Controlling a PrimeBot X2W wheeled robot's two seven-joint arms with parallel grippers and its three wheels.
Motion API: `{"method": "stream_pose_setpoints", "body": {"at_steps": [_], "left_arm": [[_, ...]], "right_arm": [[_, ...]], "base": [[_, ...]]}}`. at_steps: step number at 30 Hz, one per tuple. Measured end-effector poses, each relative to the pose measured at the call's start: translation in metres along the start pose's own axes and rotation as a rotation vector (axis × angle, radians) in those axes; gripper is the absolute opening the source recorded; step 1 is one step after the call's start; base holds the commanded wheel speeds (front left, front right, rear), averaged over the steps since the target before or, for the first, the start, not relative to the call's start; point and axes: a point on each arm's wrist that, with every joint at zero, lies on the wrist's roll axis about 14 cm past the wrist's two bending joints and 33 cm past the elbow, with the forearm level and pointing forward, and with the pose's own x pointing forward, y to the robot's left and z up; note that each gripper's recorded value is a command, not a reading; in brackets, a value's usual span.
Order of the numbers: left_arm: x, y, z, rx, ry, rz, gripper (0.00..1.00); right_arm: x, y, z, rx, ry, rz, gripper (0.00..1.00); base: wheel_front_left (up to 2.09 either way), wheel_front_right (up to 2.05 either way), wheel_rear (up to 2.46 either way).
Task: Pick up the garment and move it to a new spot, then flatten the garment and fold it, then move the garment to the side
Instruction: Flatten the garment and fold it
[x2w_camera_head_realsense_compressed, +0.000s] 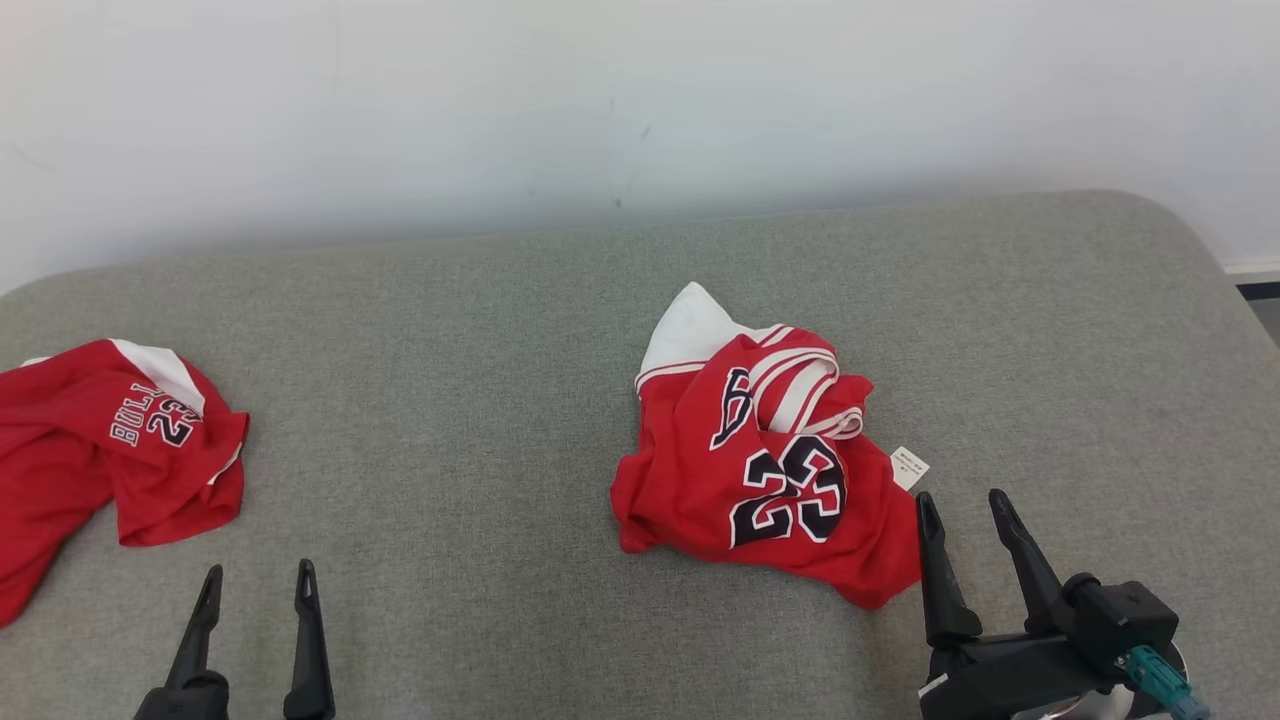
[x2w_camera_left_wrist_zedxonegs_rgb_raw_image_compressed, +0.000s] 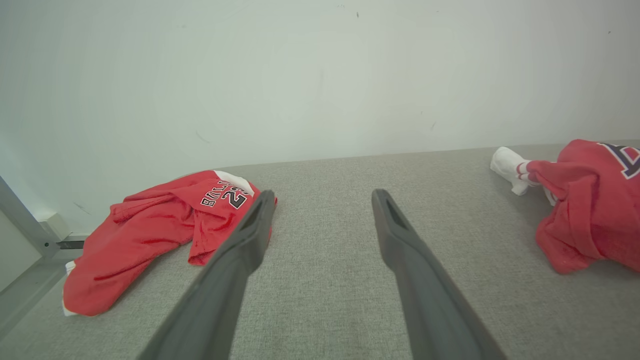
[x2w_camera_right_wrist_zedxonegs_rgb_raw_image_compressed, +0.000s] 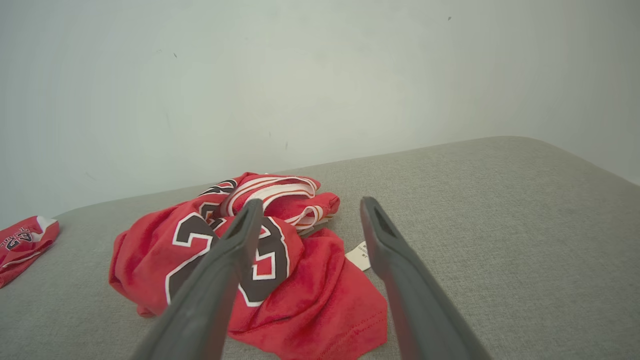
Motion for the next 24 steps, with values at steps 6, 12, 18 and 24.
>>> {"method": "stream_pose_setpoints", "body": {"at_steps": [6, 12, 18, 24], "left_arm": [[0.0004, 0.0003, -0.0006, 0.000, 0.002, 0.001, 1.00], [0.0010, -0.0003, 0.0014, 0.000, -0.004, -0.001, 1.00], [0.0004, 0.0012, 0.0023, 0.005, -0.007, 0.002, 1.00], [0.0001, 0.0022, 0.0032, 0.008, -0.009, 0.007, 1.00]], "right_arm": [[0.0003, -0.0006, -0.0012, -0.001, 0.004, -0.001, 1.00], [-0.0001, 0.0005, -0.0018, -0.005, 0.006, 0.002, 1.00], [-0.0005, 0.0014, -0.0012, -0.005, 0.005, 0.005, 1.00], [-0.0012, 0.0014, -0.0013, -0.005, 0.007, 0.004, 1.00]], "base": [[0.00, 0.00, 0.00], [0.00, 0.00, 0.00], [0.00, 0.00, 0.00], [0.00, 0.00, 0.00]]}}
